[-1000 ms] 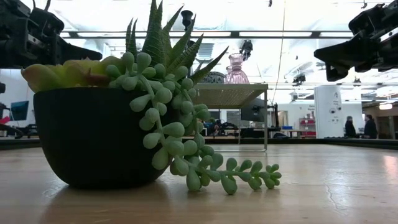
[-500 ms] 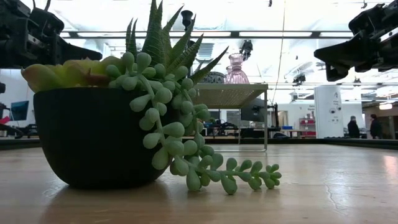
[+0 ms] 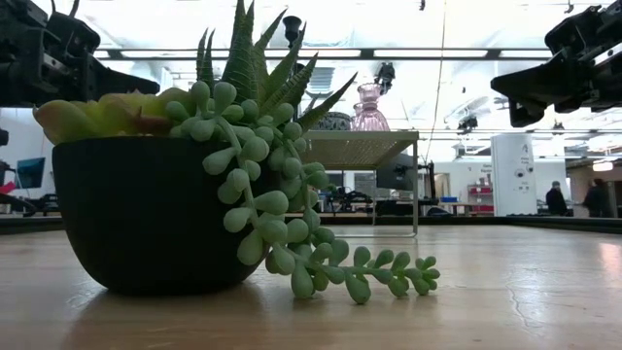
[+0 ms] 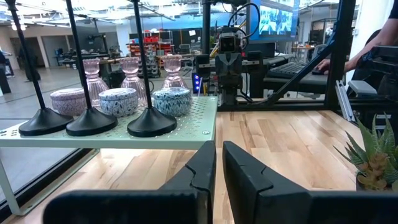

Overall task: Pick & Place candle stick holders
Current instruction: Return to Home Position

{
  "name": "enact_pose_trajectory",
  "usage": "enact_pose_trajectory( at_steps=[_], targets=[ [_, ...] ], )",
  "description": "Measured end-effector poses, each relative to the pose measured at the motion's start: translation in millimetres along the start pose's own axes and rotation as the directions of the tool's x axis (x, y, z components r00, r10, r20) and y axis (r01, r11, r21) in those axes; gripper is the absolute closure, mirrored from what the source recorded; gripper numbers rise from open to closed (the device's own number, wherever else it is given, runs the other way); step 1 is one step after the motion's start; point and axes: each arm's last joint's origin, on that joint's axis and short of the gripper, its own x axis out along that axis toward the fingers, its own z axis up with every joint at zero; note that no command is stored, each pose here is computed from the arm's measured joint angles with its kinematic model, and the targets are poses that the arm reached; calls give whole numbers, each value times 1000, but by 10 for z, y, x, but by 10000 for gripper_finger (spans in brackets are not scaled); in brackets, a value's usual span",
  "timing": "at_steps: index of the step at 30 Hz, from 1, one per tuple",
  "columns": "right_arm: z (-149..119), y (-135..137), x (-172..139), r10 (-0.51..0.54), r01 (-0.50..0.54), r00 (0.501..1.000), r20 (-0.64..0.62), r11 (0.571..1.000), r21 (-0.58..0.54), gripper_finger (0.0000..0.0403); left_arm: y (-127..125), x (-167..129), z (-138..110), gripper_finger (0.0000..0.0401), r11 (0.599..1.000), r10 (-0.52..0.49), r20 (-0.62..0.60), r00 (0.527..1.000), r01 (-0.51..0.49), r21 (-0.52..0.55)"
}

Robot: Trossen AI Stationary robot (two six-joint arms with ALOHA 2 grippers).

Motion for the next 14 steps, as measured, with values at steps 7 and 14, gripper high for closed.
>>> enact_pose_trajectory(
  at_steps=[7,14],
  targets=[
    [0,0,0,0,0,1000,0,1000,0,394,0,0,0,367,1000,0,0,1000,0,0],
    [0,0,0,0,0,1000,0,1000,0,394,0,0,0,369,1000,0,0,1000,0,0]
  ],
)
